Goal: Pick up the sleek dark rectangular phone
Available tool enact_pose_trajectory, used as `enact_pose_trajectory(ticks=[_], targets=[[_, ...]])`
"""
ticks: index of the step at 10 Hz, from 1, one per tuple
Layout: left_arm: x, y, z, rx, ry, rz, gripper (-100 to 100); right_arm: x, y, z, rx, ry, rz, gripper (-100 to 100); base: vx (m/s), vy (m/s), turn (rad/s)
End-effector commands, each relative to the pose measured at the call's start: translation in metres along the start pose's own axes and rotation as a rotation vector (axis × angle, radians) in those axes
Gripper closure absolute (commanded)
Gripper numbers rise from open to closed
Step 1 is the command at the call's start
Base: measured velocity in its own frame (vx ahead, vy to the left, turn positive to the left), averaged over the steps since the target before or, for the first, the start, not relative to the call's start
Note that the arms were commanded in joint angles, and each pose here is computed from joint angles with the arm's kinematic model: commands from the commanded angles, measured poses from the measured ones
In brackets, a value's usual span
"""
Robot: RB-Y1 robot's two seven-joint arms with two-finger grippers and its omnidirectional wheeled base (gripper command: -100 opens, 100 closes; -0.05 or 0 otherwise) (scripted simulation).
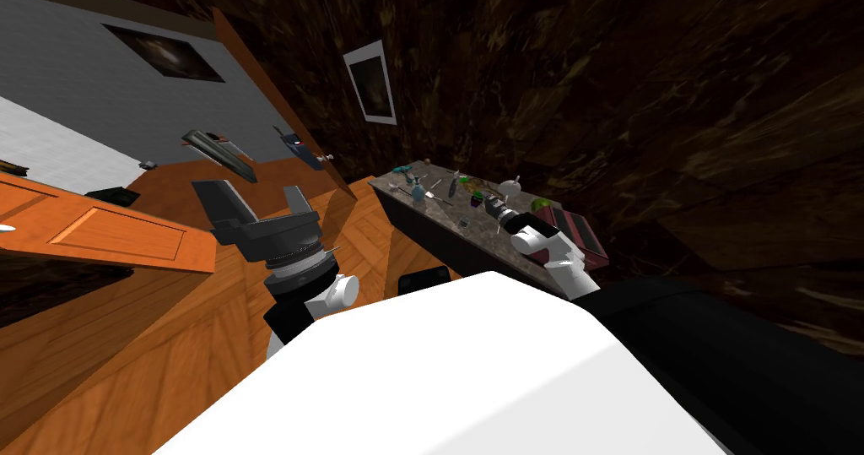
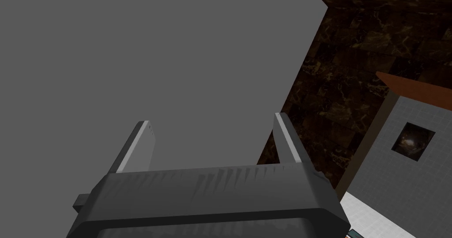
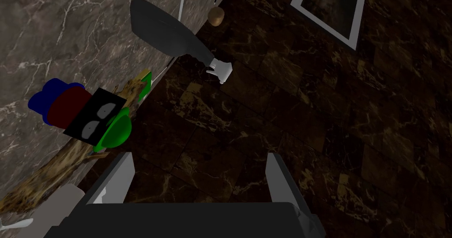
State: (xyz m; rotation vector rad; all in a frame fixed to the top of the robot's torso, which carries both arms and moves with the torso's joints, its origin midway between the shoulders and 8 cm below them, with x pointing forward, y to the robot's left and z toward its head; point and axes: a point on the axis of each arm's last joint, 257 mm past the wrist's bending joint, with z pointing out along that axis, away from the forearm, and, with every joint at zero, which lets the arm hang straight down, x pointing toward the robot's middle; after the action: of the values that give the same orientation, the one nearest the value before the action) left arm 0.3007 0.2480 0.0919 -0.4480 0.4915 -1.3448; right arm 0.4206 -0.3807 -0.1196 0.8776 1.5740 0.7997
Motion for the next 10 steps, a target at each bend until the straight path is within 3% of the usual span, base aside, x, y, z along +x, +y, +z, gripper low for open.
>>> enact_pose_trajectory(ticks=[1,3,8,10], targets=[[0.0,0.0,0.0,0.0,0.0,0.0,0,0.007,-0.016,0.0,0.061,0.039,-0.019,-100,0.033,0.038,0.105],[0.0,0.0,0.0,0.0,0.0,0.0,0,0.009,-0.025,-0.001,0.093,0.049,-0.019,-100,0.029,0.015,0.019],[0.0,0.0,0.0,0.0,0.0,0.0,0,0.022,-0.074,-0.01,0.277,0.158,-0.066,-100,0.04,0.021,0.078],[0.0,0.0,0.0,0.0,0.0,0.0,0,0.024,-0.082,-0.013,0.307,0.167,-0.067,-100,0.034,0.021,0.018]])
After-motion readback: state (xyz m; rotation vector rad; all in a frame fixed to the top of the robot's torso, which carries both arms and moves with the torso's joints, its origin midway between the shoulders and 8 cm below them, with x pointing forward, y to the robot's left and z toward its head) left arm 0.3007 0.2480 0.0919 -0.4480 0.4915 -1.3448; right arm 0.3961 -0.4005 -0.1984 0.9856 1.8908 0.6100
